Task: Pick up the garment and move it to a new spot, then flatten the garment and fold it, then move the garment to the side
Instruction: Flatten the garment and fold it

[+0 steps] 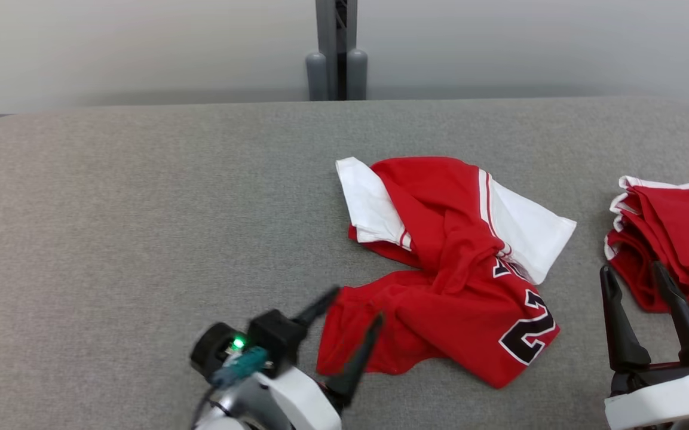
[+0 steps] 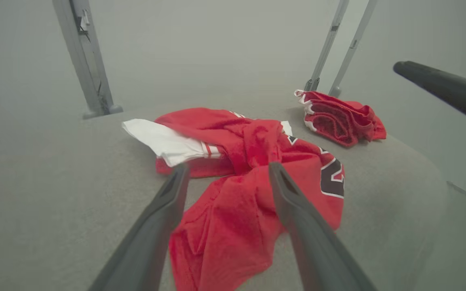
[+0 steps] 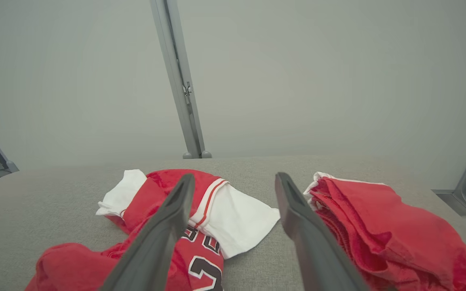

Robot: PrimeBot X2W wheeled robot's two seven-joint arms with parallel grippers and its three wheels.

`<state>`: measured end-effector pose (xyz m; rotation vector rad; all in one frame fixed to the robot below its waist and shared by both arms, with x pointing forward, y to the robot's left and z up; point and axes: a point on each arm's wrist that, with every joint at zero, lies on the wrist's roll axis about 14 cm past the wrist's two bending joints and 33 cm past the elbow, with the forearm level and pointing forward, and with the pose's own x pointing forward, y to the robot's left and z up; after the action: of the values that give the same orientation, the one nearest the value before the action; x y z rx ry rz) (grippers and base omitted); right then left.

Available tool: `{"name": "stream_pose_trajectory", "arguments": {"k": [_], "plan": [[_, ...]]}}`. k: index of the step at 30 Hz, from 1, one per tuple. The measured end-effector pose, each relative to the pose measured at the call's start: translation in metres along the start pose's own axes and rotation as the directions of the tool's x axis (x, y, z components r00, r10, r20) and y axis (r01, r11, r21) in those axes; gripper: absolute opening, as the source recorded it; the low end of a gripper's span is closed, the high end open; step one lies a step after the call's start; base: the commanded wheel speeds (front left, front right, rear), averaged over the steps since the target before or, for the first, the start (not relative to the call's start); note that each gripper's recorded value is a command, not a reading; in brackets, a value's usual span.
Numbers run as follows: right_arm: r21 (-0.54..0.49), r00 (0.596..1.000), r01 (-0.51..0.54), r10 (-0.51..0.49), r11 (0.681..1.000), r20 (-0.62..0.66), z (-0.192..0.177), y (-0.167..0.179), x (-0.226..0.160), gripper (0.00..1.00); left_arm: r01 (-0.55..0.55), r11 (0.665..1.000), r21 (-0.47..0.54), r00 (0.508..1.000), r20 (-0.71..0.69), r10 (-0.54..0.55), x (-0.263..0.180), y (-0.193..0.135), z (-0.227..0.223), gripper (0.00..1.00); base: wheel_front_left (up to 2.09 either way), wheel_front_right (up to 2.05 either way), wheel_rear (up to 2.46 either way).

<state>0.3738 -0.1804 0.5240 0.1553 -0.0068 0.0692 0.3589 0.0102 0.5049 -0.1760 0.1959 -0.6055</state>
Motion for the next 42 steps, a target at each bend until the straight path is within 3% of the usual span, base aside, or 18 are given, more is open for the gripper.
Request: {"name": "stream_pose_trajectory", "arguments": {"k": [6,13,19,20,21,22,31,37,42], "plan": [[0.004,0.999,0.033,-0.032,0.999,-0.01,-0.007,-0.01,0.003,1.0,0.135,0.988,-0.071,0.952,-0.268,-0.15,0.003,-0.033,-0.067,1.0,0.0,0.0,0.0],[0.006,0.998,0.068,-0.068,0.998,-0.014,-0.013,-0.022,0.006,1.0,0.121,0.987,-0.105,0.904,-0.4,-0.153,0.012,-0.024,-0.111,1.0,0.0,0.0,0.0],[0.001,0.994,0.104,-0.103,0.995,-0.035,-0.023,-0.034,0.009,1.0,0.129,0.984,-0.122,0.892,-0.419,-0.169,0.033,-0.016,-0.129,1.0,0.0,0.0,0.0],[0.0,0.994,0.108,-0.108,0.994,-0.036,-0.024,-0.036,0.01,1.0,0.13,0.983,-0.128,0.891,-0.419,-0.172,0.036,-0.017,-0.131,0.85,0.0,0.0,0.0],[-0.001,0.993,0.111,-0.111,0.994,-0.034,-0.024,-0.037,0.01,1.0,0.133,0.982,-0.131,0.89,-0.421,-0.177,0.038,-0.017,-0.132,0.49,0.0,0.0,0.0],[-0.001,0.993,0.117,-0.117,0.993,-0.035,-0.025,-0.039,0.01,1.0,0.139,0.981,-0.134,0.889,-0.419,-0.183,0.041,-0.019,-0.133,0.0,0.0,0.0,0.0],[0.001,0.991,0.128,-0.128,0.992,-0.027,-0.027,-0.044,0.017,1.0,0.112,0.99,-0.087,0.911,-0.388,-0.137,0.037,0.004,-0.127,0.0,0.0,0.0,0.0],[0.011,0.996,0.093,-0.093,0.996,-0.016,-0.028,-0.034,0.033,1.0,-0.005,0.997,0.079,0.935,-0.353,0.032,0.016,0.072,-0.098,0.0,0.0,0.0,0.0],[0.017,0.999,0.046,-0.046,0.999,-0.003,-0.025,-0.02,0.047,1.0,-0.14,0.965,0.222,0.953,-0.234,0.192,0.003,0.13,-0.041,0.0,0.0,0.0,0.0]]}}
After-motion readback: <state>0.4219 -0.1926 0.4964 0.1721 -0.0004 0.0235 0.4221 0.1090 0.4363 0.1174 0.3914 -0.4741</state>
